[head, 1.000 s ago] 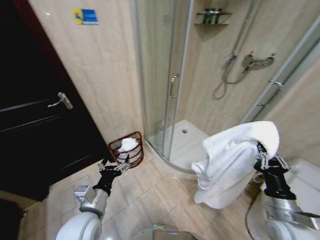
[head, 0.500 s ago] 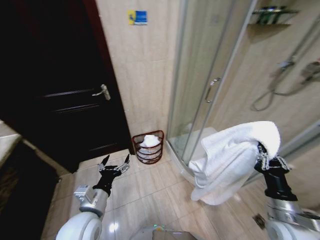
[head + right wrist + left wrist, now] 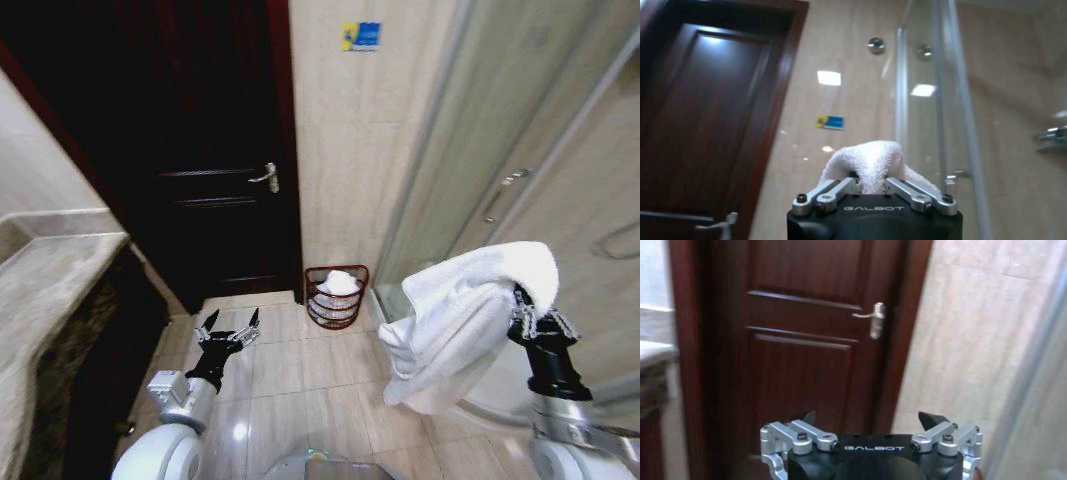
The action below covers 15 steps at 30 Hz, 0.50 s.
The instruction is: Discard the used towel into the hamper.
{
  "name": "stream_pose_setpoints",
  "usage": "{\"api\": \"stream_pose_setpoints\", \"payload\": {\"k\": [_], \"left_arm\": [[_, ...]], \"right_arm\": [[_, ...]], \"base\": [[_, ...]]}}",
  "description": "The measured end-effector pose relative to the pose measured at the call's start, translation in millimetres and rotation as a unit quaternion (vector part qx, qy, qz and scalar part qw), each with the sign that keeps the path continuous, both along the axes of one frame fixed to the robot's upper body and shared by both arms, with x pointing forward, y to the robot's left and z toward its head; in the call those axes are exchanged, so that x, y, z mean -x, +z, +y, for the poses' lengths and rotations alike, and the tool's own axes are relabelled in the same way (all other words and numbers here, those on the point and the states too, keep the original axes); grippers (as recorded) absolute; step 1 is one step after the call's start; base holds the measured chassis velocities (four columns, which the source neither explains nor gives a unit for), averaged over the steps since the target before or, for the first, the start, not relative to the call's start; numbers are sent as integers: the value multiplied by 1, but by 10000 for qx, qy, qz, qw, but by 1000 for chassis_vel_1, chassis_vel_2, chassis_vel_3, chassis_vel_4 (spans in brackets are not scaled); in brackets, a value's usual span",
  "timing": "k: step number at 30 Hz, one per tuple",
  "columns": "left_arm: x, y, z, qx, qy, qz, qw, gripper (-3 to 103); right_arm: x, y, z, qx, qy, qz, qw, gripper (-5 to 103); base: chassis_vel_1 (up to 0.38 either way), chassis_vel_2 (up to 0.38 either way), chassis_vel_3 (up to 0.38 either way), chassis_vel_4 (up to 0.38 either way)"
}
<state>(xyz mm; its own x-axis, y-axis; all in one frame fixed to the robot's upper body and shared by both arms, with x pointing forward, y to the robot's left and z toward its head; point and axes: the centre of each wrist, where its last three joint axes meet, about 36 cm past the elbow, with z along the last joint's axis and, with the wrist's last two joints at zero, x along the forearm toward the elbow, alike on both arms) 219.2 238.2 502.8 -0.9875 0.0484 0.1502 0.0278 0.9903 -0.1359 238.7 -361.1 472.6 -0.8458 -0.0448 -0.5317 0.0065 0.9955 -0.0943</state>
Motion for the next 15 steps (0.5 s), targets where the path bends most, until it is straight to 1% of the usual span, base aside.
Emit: {"api": "stream_pose_setpoints", "payload": {"k": [6,15], "left_arm": [[0,0,0,0,0,0,10000,100],[0,0,0,0,0,0,10000,100]], "right_arm": [[-4,-1,0,10,-30,3,10000,6],[-15,4,3,-12,-62,-202,9998,6]], "base": [[110,104,98,99],[3,13,8,4]]}}
